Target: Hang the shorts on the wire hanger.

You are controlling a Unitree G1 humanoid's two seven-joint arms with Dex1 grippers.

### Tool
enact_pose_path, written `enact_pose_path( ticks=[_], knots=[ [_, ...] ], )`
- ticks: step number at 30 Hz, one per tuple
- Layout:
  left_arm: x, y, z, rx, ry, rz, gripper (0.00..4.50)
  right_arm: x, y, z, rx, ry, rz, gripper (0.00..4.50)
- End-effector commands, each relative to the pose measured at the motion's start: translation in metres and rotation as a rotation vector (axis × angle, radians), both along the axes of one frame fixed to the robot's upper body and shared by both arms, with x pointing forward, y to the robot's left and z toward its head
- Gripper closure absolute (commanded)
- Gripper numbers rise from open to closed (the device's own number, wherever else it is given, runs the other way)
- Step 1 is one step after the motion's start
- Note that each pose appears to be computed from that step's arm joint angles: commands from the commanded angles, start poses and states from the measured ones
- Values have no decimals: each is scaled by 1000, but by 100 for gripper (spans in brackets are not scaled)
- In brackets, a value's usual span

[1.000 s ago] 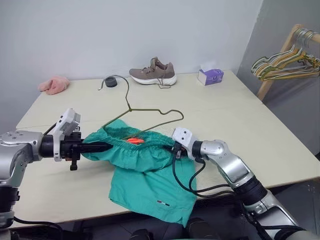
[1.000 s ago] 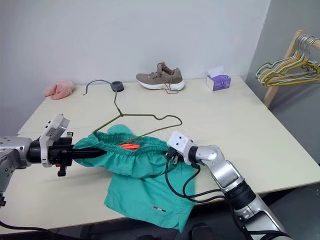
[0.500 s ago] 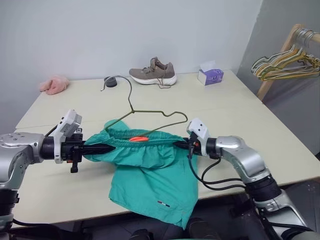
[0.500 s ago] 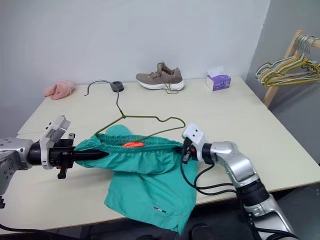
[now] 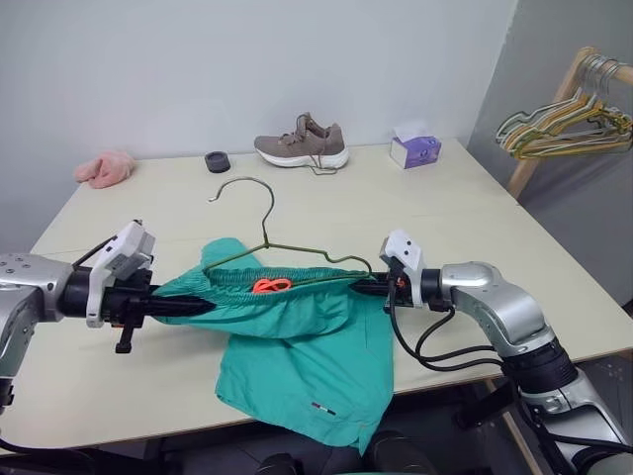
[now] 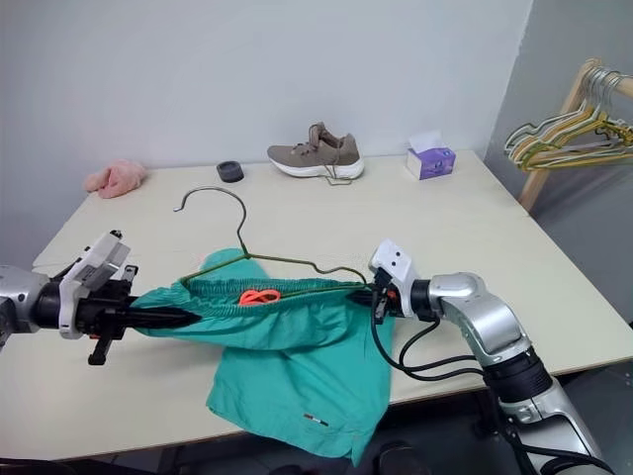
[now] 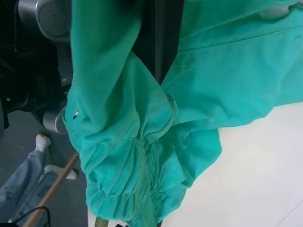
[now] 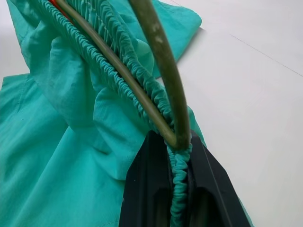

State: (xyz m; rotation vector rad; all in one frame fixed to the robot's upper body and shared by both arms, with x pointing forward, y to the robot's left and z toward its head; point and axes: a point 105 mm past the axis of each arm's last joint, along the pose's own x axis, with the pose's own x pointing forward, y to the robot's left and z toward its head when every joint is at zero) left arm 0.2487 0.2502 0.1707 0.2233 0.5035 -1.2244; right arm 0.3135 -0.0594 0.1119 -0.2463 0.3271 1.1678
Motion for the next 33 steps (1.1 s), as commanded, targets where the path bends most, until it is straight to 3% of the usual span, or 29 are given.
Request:
enact_pose_path(
  ticks=[1, 23, 33],
  knots=[
    [-1, 24, 7, 69, -14, 49, 450, 15, -37, -1, -59, -3, -151, 447],
    [11, 53, -10, 303, -104, 87, 450, 1, -44, -4, -174, -53, -74, 447],
    [22, 46, -12, 209, -123, 179, 450, -7, -36, -1, -188, -105, -20, 447]
  ],
)
